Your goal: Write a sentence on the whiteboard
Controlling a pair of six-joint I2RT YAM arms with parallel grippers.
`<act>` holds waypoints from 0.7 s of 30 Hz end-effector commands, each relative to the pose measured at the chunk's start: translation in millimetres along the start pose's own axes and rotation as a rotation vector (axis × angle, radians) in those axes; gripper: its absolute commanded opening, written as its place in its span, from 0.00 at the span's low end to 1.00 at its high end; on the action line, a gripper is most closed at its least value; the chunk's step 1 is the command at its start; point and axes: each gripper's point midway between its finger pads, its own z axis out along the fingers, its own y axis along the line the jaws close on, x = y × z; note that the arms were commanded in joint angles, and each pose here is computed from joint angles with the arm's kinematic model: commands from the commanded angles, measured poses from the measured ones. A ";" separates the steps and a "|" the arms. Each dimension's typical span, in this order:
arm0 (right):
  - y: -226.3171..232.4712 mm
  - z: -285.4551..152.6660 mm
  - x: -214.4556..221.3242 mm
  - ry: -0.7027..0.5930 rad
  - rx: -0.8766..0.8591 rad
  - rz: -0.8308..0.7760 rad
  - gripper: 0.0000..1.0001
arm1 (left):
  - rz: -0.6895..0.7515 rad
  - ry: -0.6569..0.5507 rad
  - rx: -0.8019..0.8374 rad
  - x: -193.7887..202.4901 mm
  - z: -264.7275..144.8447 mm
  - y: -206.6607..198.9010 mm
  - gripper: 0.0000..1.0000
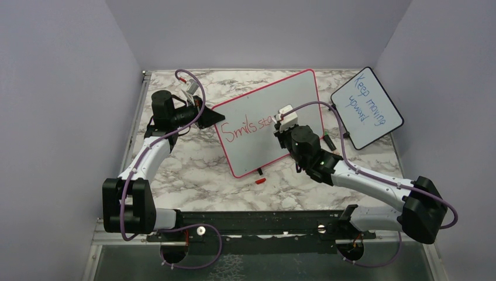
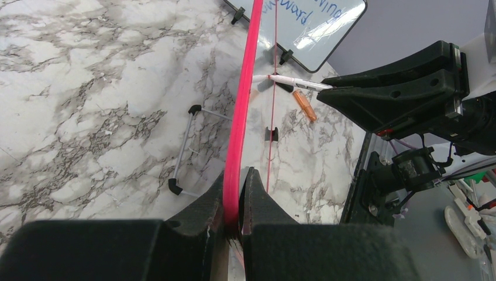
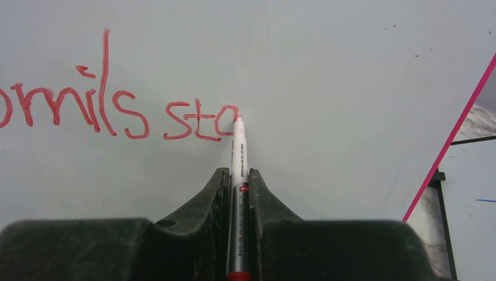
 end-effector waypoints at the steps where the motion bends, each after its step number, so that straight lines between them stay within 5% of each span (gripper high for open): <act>1: -3.6 1.4 -7.2 -0.013 0.014 0.020 0.01 | 0.029 0.047 -0.114 24.9 4.0 27.8 0.00; 21: -12.0 -9.1 11.5 0.046 0.045 0.015 0.01 | 0.029 0.047 -0.119 24.9 3.6 28.6 0.00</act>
